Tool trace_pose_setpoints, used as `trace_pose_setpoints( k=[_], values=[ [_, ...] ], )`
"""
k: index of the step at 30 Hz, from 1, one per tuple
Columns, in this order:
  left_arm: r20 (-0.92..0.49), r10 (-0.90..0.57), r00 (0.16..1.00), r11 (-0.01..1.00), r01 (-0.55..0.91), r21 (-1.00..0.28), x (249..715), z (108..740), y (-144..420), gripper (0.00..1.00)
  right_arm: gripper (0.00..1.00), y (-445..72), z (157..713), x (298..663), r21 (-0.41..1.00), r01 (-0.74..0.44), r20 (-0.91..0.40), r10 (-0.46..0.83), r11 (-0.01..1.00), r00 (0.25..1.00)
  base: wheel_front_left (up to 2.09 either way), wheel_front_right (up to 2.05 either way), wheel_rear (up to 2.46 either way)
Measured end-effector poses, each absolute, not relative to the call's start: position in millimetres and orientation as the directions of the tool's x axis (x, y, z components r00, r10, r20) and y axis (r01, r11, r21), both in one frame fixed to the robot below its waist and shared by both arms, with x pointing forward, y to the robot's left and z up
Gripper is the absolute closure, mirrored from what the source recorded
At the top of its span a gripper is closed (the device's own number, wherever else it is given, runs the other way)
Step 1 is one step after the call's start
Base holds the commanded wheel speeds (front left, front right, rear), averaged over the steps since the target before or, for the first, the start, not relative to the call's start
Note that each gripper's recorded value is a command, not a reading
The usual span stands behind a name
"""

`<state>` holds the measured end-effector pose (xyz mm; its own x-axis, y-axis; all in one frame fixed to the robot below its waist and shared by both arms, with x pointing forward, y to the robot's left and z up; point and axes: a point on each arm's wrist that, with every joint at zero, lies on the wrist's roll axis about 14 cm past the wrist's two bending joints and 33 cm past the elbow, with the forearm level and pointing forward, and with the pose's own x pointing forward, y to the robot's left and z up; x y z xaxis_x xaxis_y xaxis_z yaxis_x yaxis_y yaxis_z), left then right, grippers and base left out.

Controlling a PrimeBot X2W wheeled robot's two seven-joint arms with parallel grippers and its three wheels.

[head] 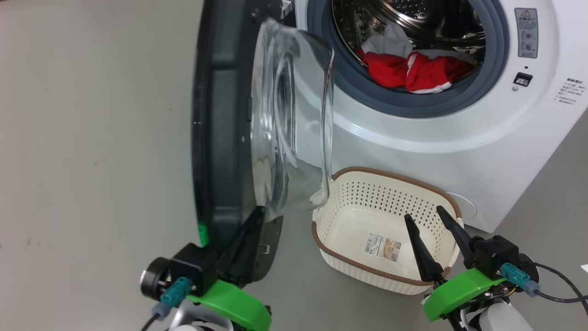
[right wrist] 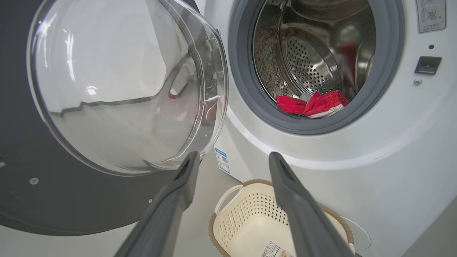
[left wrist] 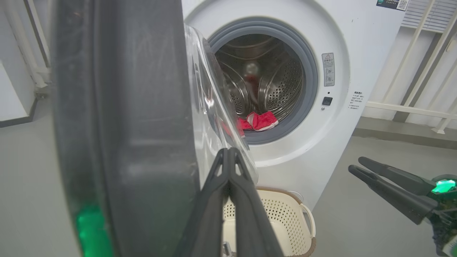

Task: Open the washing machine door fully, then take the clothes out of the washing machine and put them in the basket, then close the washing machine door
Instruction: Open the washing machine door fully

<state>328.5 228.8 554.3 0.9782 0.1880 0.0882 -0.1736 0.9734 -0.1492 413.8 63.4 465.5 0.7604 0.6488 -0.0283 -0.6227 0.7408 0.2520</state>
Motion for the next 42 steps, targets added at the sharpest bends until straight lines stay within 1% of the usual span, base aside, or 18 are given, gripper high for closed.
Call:
trace_pose_setpoints(
  k=[9,14,20,26,36,42],
  values=[
    [0.057,0.342,0.938,0.934,-0.333,-0.128,315,547,272,1.00,0.00,74,463,416,0.249,-0.650,-0.029,0.676,0.718,0.736,0.00,0.00,0.00],
    [0.046,0.398,0.916,0.913,-0.391,-0.116,308,544,291,1.00,0.00,73,459,417,0.248,-0.650,-0.038,0.678,0.718,0.734,0.00,0.00,0.00],
    [0.038,0.476,0.878,0.876,-0.470,-0.106,301,541,315,1.00,0.00,70,452,419,0.246,-0.649,-0.052,0.678,0.720,0.733,0.00,0.00,0.00],
    [0.027,0.561,0.827,0.827,-0.558,-0.068,289,531,340,1.00,0.00,68,447,422,0.248,-0.645,-0.064,0.676,0.723,0.734,0.00,0.00,0.00],
    [0.024,0.632,0.775,0.775,-0.630,-0.056,287,523,371,1.00,0.00,63,439,426,0.248,-0.637,-0.079,0.670,0.730,0.738,0.00,0.00,0.00],
    [0.035,0.671,0.740,0.741,-0.668,-0.071,288,526,389,1.00,0.00,60,436,427,0.241,-0.637,-0.086,0.670,0.732,0.737,0.00,0.00,0.00]
  ],
)
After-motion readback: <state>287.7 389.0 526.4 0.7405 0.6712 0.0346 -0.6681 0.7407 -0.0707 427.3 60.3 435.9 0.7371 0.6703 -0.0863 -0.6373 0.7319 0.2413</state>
